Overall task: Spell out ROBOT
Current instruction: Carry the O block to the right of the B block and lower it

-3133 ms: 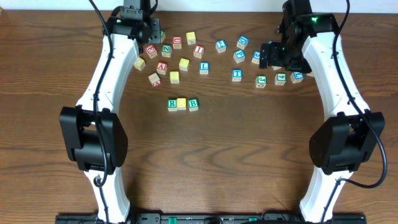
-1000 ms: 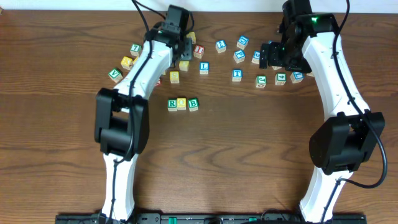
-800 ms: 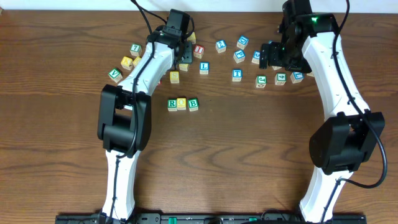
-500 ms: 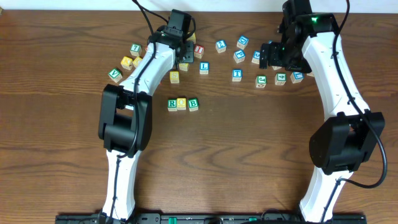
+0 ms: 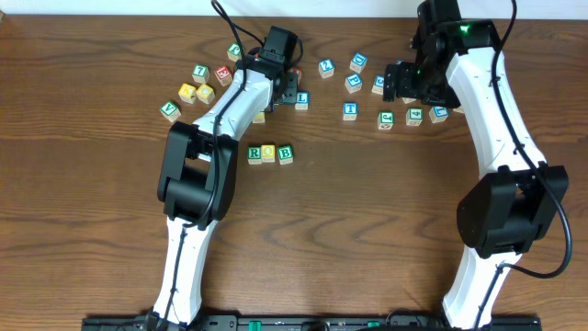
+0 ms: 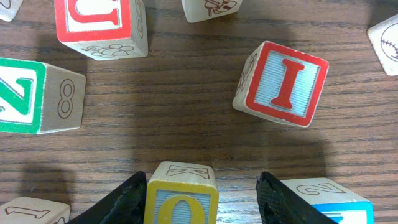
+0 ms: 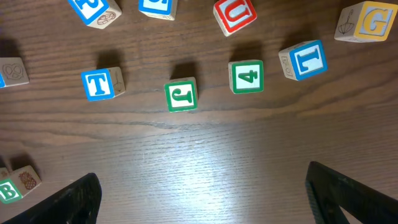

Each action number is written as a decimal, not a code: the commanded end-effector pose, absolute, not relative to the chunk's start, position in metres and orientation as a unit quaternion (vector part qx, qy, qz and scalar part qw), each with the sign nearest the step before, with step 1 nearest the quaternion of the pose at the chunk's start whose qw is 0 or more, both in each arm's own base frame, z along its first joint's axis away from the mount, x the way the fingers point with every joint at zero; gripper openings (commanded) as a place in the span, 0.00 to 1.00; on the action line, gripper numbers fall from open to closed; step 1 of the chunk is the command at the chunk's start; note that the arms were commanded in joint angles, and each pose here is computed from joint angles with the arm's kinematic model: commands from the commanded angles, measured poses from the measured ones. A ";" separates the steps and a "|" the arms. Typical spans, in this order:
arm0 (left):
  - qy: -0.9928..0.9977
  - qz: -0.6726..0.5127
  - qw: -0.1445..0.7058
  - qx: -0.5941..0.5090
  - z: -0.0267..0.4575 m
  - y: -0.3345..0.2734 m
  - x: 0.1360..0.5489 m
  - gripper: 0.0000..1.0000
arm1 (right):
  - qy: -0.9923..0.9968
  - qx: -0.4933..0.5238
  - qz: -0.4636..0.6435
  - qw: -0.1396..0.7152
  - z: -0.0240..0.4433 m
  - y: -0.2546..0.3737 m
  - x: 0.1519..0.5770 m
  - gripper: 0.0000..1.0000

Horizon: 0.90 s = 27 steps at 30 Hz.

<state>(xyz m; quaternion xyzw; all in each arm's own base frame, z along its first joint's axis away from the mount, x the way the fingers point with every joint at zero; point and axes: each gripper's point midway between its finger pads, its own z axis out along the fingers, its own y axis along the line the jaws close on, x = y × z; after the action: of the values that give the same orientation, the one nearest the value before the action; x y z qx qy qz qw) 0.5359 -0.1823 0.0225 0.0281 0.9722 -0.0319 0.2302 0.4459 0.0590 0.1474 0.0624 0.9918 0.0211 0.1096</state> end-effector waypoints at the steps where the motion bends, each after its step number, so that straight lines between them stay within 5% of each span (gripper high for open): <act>1: 0.974 -0.025 0.226 0.026 0.015 -0.178 0.536 0.50 | 0.991 0.058 0.015 0.120 0.155 0.060 0.446 0.99; 27: 0.971 -0.027 0.237 0.025 0.037 -0.178 0.535 0.33 | 0.991 0.058 0.015 0.119 0.155 0.059 0.446 0.99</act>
<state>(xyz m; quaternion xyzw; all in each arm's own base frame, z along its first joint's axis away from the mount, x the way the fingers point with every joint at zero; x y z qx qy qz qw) 0.5341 -0.1813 0.0215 0.0277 0.9732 -0.0296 0.2263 0.4459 0.0590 0.1474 0.0626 0.9918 0.0211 0.1096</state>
